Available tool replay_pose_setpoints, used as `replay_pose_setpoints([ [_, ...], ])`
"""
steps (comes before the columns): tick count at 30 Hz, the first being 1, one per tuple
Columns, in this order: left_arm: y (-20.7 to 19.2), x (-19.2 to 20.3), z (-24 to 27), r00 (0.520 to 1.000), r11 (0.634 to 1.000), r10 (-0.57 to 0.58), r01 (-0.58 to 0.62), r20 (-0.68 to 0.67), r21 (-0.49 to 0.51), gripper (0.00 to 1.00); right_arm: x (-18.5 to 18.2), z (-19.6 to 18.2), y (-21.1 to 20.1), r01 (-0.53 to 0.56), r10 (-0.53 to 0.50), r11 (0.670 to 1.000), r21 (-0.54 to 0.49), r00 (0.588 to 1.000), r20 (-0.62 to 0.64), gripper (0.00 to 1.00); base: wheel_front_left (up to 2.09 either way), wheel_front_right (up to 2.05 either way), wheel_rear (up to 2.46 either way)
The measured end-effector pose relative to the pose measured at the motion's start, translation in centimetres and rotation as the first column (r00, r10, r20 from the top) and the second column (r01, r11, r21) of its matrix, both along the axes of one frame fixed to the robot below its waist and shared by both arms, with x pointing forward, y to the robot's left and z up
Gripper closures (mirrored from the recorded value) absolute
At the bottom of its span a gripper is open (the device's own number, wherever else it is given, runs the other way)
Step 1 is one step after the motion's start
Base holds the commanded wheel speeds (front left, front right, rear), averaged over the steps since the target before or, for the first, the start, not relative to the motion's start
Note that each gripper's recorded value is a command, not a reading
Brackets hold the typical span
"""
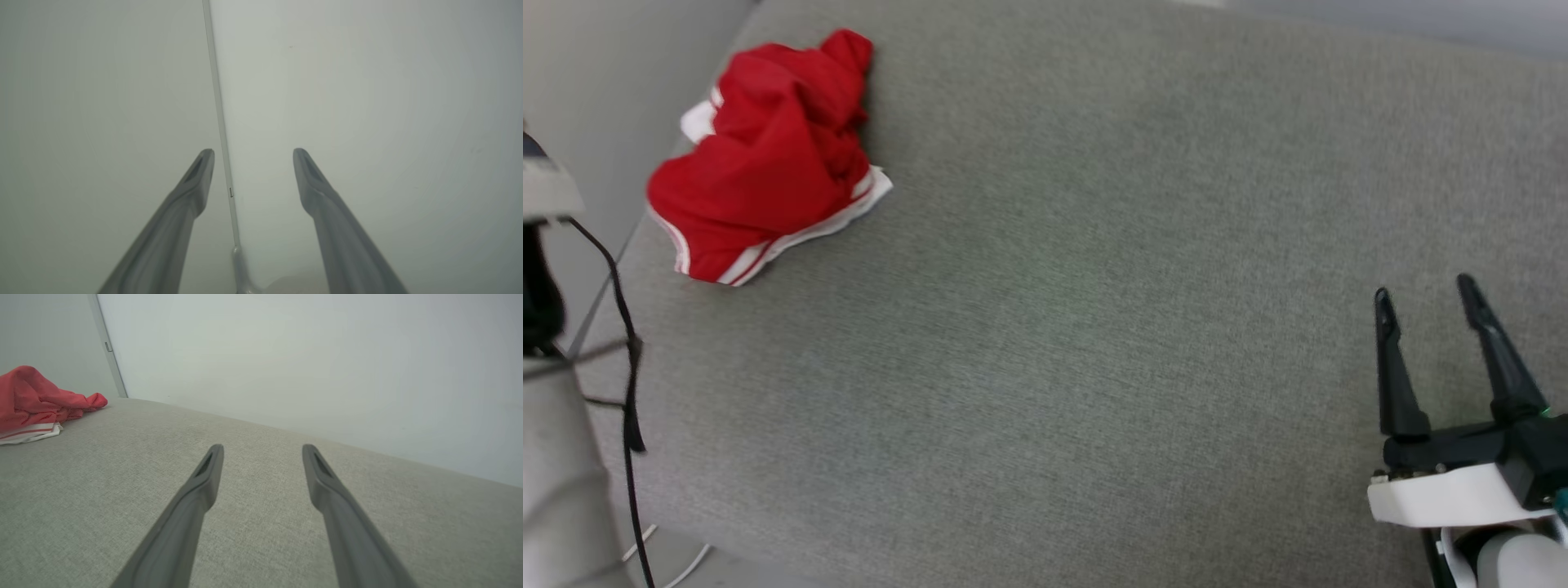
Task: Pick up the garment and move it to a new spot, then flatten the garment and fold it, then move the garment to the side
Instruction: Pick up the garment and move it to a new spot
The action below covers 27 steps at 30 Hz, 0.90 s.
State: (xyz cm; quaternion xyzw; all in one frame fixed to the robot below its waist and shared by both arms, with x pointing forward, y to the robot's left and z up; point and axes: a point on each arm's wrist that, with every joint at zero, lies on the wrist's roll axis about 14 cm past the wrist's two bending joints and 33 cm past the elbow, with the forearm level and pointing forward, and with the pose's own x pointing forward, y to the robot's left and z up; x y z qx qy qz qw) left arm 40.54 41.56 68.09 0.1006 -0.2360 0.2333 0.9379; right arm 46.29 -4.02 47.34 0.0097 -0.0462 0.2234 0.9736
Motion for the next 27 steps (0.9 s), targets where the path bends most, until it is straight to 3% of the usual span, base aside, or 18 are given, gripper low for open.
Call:
replay_pose_setpoints([
  [3,0.6,3.0,-0.8,0.998,0.999,-0.019,0.021,-0.063,0.027,0.0,0.8,-1.2,-0.8,0.024,-0.025,1.0,-0.011,1.0,-0.015,0.0,0.0,0.0,0.0],
  [6,0.7,6.4,-3.1,0.982,0.998,-0.067,0.065,-0.176,-0.018,0.0,1.4,-2.2,-1.5,0.044,-0.044,0.999,-0.021,0.999,-0.026,0.0,0.0,0.0,0.0],
  [10,0.6,10.2,-6.8,0.913,0.989,-0.135,0.103,-0.384,-0.102,0.0,1.9,-3.4,-2.4,0.059,-0.06,0.998,-0.035,0.997,-0.042,0.0,0.0,0.0,0.0],
  [14,0.6,11.8,-13.0,0.756,0.959,-0.219,0.051,-0.617,-0.277,0.0,2.3,-4.3,-3.1,0.07,-0.073,0.996,-0.053,0.996,-0.048,0.0,0.0,0.0,0.0],
  [18,0.9,10.9,-18.8,0.533,0.915,-0.298,-0.079,-0.792,-0.397,0.0,2.8,-4.9,-3.7,0.077,-0.08,0.995,-0.065,0.996,-0.045,0.0,0.0,0.0,0.0],
  [22,0.4,9.8,-22.9,0.358,0.862,-0.385,-0.189,-0.851,-0.47,0.0,3.1,-5.6,-4.5,0.093,-0.097,0.993,-0.078,0.994,-0.052,0.0,0.0,0.0,0.0],
  [27,-0.3,7.5,-27.9,0.168,0.82,-0.448,-0.315,-0.878,-0.478,0.0,3.3,-6.5,-5.2,0.103,-0.109,0.99,-0.097,0.992,-0.061,0.0,0.0,0.0,0.0],
])
